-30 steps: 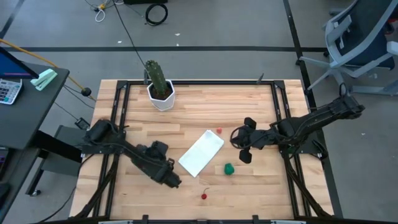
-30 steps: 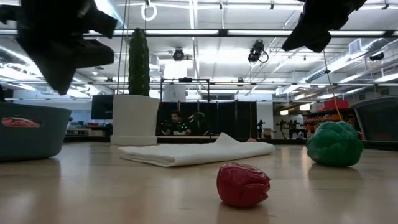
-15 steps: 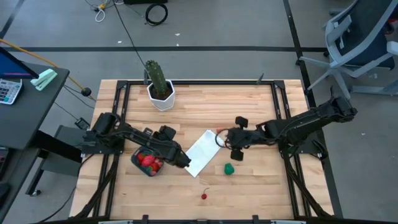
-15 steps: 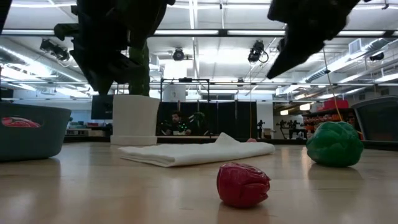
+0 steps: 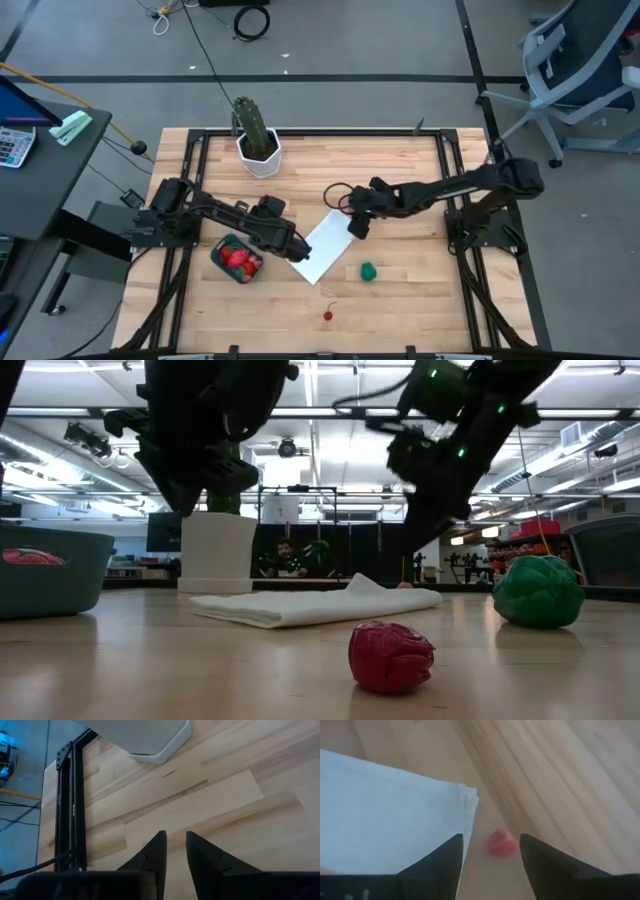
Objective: Pick and placing Produce into tupperware
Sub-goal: Put the peach into the blue bin
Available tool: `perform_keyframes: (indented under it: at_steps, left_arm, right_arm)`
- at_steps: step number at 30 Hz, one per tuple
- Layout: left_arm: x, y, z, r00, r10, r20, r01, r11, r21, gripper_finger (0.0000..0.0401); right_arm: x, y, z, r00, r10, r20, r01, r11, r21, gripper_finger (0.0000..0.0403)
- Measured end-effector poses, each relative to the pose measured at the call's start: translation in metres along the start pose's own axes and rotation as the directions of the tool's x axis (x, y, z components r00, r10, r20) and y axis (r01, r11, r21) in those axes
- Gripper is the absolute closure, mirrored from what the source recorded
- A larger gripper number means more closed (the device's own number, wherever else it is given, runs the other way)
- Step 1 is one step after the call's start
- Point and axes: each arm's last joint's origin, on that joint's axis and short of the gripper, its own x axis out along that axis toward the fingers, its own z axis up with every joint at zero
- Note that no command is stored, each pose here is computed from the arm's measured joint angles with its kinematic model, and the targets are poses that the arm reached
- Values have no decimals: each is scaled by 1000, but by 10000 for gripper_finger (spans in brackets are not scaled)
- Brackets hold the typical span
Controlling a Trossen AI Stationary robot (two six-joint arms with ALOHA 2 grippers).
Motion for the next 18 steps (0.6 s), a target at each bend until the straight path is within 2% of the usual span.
perform_keyframes:
  at_steps: [3, 8, 18]
  left_arm:
    - [-1, 0, 0, 1000, -3, 16, 3, 1000, 2, 323]
    - [-1, 0, 0, 1000, -3, 19, 3, 1000, 3, 318]
    - [-1, 0, 0, 1000, -4, 27, 4, 1000, 2, 327]
  right_arm:
    - [20, -5, -1, 1000, -21, -20, 22, 999, 31, 197]
    - [38, -19, -2, 996, -46, -74, 57, 986, 155, 199]
    - [58, -21, -13, 987, -36, -158, 60, 987, 151, 202]
